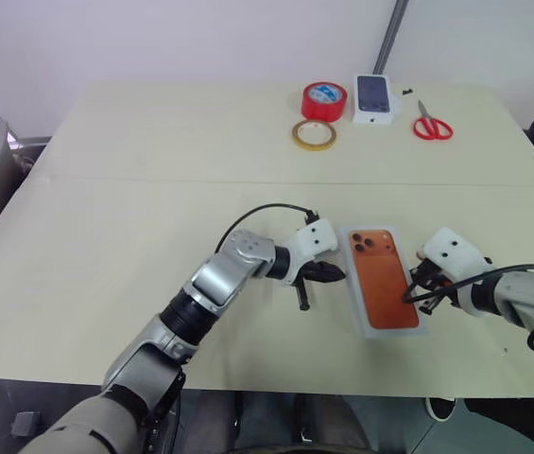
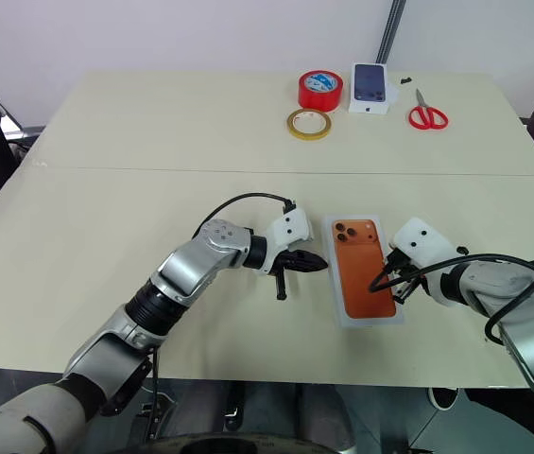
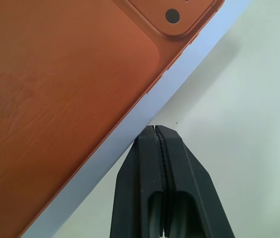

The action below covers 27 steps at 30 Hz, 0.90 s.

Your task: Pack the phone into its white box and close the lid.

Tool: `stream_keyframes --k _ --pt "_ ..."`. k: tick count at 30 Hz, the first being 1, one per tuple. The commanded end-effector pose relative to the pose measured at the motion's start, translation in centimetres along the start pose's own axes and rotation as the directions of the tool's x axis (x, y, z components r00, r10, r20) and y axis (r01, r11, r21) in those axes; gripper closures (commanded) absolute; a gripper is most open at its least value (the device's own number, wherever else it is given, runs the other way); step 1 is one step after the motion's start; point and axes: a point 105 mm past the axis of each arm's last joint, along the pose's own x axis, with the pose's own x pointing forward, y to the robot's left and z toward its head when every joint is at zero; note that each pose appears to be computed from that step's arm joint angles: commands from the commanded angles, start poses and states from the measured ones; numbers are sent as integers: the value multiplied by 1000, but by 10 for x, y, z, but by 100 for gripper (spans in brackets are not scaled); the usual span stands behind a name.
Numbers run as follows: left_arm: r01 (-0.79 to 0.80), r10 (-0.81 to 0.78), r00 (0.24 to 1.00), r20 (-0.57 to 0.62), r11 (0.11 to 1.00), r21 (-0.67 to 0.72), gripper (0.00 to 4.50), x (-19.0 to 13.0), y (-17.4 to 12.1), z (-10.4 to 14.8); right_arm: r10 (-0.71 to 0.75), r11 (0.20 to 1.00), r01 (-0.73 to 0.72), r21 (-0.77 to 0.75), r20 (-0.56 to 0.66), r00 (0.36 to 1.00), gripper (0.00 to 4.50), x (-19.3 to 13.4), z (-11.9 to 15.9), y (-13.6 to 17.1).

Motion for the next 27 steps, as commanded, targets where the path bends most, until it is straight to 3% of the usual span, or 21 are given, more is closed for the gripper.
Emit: stream_keyframes --k 1,21,27 --pt "20 -21 999 37 1000 21 450 1 -7 10 -7 1000 8 -27 40 999 448 -2 8 0" --pt "-79 83 993 89 996 -47 450 -17 18 17 -46 998 48 -41 61 997 448 -4 14 -13" --pt "-2 2 998 61 1000 -2 450 -7 1 15 -12 999 15 -46 59 998 448 -3 15 -8"
